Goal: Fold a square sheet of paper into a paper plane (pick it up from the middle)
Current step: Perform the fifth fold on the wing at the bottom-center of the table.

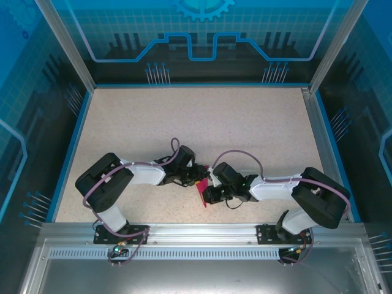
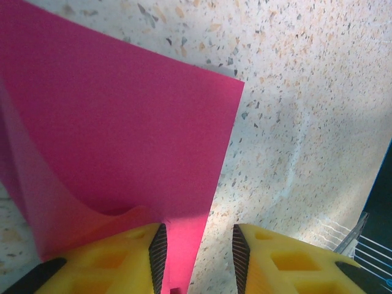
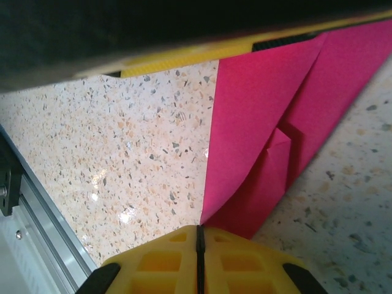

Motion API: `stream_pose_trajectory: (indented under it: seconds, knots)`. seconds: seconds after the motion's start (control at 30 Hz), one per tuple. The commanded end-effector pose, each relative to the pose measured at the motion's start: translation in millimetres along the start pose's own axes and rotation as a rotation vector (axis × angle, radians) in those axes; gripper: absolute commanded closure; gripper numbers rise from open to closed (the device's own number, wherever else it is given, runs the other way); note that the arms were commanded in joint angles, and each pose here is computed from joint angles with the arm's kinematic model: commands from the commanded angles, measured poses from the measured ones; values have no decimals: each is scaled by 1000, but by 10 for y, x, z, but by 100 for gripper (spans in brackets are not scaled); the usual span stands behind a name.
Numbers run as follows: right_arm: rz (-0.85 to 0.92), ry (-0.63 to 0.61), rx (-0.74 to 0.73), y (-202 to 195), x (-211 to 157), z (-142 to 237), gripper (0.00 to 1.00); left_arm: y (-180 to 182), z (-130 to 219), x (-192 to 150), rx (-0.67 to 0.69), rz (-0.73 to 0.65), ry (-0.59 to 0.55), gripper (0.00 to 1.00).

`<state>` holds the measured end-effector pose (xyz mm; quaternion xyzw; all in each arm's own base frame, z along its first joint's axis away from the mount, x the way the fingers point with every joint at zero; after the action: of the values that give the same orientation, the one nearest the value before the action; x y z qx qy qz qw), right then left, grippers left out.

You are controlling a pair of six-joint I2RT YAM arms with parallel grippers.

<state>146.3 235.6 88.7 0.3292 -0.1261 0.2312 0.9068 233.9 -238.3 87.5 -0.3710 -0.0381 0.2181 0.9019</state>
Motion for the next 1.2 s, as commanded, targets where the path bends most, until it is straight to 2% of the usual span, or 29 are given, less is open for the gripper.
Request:
stream_pose_trajectory:
  seconds: [0.0,0.23,0.6,0.8,0.93,1.17]
  knots:
    - [-13,93,31,5,-206,-79,91,-3,11,4,26,27,-3,62]
    - [-67,115,-28,-113,-328,-110,91,24,12,-3,37,32,-6,62]
    - [-99,161,-18,-176,-510,-161,91,28,13,5,41,34,-11,62]
    - [-44,129,-1,-19,-429,-37,89,39,11,5,48,36,-12,62]
    - [-24,165,2,9,-454,-65,88,31,2,7,47,35,-11,62]
    - [-23,230,-108,-31,-564,-102,90,26,7,6,48,34,-11,62]
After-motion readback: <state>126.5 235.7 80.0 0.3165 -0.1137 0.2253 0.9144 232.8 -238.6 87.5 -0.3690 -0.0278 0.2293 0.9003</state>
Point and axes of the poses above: each hand's point on the last joint's axis, 136 mm out from that joint toward the fingers, its own z axis back along the fingers, its own y axis along the line the jaws close on, x = y × z, the point moved 9 cm from there along z, back along the fingers, and after that the axes turned 10 degrees about z, right-handed, at the moved point
